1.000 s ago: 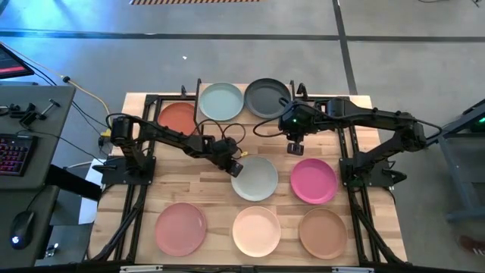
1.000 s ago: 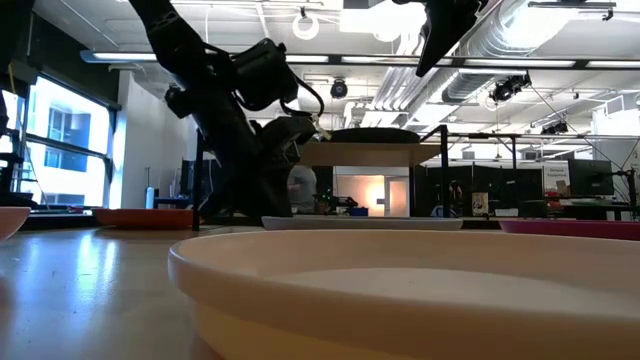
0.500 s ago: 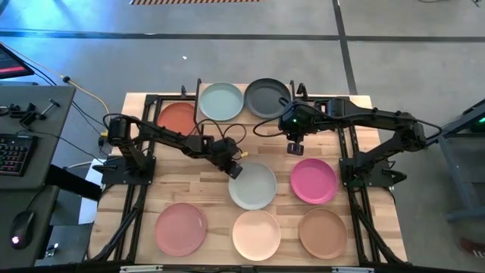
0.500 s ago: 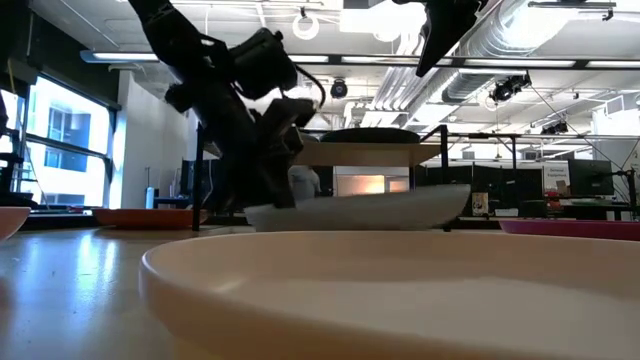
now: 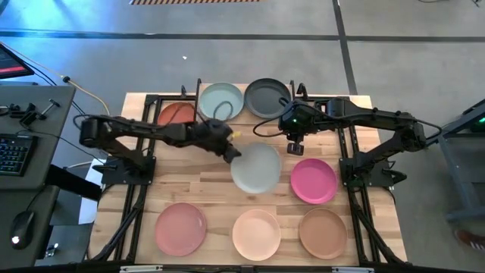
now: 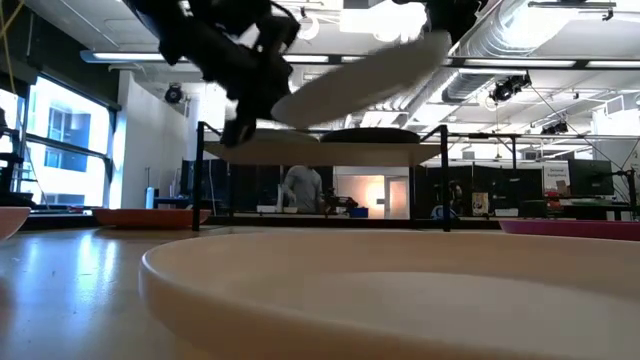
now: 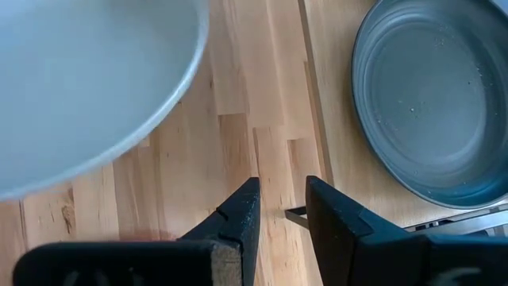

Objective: Place and stack plates onto a shelf
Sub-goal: Stack the white plate on top of the gray plate on the shelf, then stack the pink plate on top of the dark green plate on the shelf

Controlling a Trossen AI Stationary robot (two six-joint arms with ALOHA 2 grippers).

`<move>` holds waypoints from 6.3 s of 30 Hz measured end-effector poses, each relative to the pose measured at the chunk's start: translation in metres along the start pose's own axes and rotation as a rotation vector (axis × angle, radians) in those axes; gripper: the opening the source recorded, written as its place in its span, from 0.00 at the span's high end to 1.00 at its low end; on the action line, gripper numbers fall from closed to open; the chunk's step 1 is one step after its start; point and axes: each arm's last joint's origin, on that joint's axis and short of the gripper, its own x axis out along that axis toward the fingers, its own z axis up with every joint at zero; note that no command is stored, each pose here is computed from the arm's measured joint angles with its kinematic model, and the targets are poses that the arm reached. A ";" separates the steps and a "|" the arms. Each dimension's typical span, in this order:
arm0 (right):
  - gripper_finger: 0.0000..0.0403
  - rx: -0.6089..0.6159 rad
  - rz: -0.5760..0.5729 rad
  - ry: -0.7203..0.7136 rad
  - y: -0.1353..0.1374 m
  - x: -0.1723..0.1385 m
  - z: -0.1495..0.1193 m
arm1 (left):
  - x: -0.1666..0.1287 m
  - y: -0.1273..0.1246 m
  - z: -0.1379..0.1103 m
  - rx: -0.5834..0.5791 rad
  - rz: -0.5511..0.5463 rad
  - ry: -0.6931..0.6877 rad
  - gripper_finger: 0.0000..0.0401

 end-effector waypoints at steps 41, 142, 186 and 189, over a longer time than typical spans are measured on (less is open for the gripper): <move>0.79 0.010 -0.096 -0.030 -0.003 0.000 0.004 | -0.187 0.080 0.127 -0.137 0.560 -0.329 0.99; 0.76 0.346 0.208 0.394 0.075 0.063 -0.066 | -0.162 0.037 0.118 0.051 0.443 0.013 0.82; 0.50 0.755 0.088 0.485 0.149 0.151 -0.103 | -0.147 0.017 0.108 0.079 0.449 0.035 0.82; 0.53 0.768 0.083 0.497 0.150 0.154 -0.104 | -0.147 0.017 0.108 0.079 0.450 0.036 0.82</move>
